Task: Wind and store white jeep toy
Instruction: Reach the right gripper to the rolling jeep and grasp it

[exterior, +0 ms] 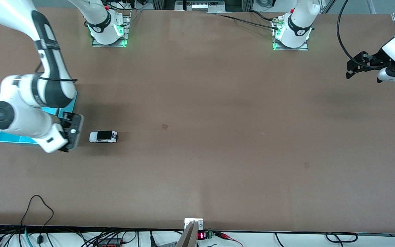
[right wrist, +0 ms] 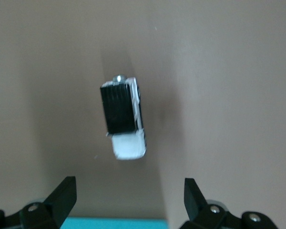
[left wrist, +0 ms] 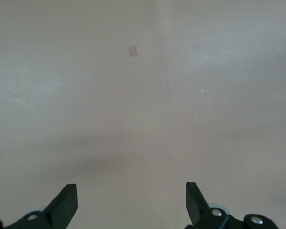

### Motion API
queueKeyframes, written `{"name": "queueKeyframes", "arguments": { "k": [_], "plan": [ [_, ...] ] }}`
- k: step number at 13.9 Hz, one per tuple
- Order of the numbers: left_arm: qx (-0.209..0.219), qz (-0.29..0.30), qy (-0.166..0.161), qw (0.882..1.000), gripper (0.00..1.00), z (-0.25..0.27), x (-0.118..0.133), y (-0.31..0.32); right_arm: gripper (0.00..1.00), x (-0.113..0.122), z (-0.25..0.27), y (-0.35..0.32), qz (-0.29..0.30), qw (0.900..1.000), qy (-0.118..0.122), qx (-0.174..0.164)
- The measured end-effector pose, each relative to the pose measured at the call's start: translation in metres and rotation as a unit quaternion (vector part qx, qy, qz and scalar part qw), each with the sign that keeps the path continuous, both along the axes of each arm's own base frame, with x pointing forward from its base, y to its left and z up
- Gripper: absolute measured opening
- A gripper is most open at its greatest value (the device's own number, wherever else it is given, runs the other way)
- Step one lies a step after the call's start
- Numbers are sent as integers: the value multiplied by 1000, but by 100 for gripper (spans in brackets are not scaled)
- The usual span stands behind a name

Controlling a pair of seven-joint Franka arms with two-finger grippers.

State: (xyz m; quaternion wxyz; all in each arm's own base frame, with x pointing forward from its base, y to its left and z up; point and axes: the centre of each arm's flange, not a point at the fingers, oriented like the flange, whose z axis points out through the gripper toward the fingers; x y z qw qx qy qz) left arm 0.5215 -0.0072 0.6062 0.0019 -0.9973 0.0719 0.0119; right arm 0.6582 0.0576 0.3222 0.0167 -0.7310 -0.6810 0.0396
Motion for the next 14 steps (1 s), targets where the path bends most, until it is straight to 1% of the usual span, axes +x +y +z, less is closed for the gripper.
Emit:
{"name": "queueKeyframes", "arguments": {
  "k": [3,6,9,14],
  "plan": [
    [0,0,0,1000,100,0,0,0,100,-17,-39,29,45,999,-27,6],
    [0,0,0,1000,100,0,0,0,100,-32,-68,33,59,997,-45,9],
    [0,0,0,1000,100,0,0,0,100,-44,-86,32,62,997,-55,11],
    [0,0,0,1000,100,0,0,0,100,-52,-103,27,60,996,-68,11]
  ]
}}
